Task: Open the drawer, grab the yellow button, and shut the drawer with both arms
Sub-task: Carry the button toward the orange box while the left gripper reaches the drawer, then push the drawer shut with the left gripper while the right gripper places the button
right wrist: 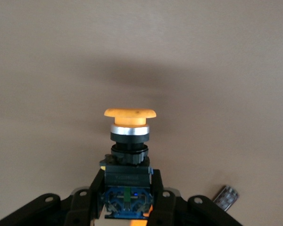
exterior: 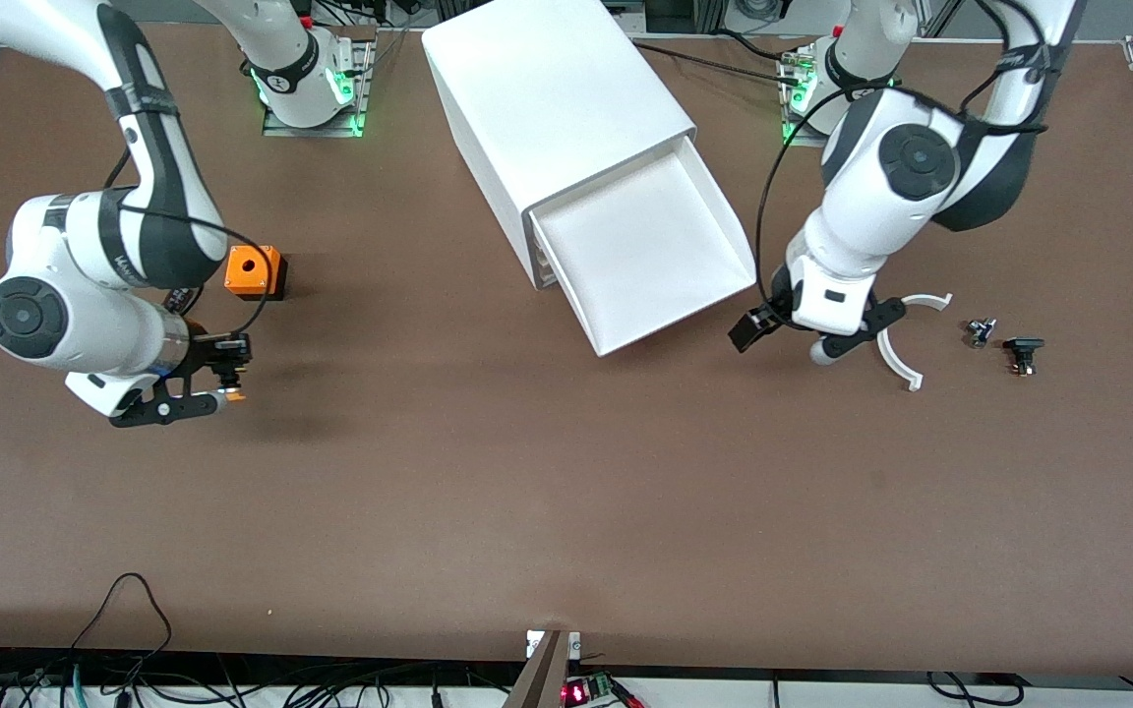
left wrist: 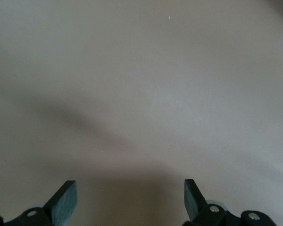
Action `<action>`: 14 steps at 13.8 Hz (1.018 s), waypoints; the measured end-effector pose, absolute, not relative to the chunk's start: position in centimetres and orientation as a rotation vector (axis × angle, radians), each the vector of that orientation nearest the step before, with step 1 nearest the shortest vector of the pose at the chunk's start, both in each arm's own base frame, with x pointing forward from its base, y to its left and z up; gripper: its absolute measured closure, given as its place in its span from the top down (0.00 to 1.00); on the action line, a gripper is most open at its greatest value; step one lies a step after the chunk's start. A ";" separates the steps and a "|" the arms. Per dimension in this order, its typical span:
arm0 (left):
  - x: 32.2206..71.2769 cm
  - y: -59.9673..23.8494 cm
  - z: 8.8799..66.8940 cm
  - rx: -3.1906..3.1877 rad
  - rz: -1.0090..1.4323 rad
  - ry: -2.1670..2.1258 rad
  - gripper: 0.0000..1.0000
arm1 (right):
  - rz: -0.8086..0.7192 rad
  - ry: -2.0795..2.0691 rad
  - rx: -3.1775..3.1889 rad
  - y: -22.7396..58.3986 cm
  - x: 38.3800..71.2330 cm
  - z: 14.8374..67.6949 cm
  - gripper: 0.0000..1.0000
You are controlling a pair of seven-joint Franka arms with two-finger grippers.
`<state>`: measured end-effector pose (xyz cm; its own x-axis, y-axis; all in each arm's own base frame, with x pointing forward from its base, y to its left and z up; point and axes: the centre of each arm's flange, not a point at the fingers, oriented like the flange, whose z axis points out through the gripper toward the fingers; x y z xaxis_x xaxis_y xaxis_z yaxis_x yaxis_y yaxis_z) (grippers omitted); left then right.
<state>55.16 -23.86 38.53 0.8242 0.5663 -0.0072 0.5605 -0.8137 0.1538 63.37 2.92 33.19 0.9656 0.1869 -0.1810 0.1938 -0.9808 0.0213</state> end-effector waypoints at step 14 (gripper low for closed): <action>49.6 -31.1 34.6 2.910 -0.034 0.735 1.00 | -0.056 0.508 3.080 -4.2 55.8 20.4 0.65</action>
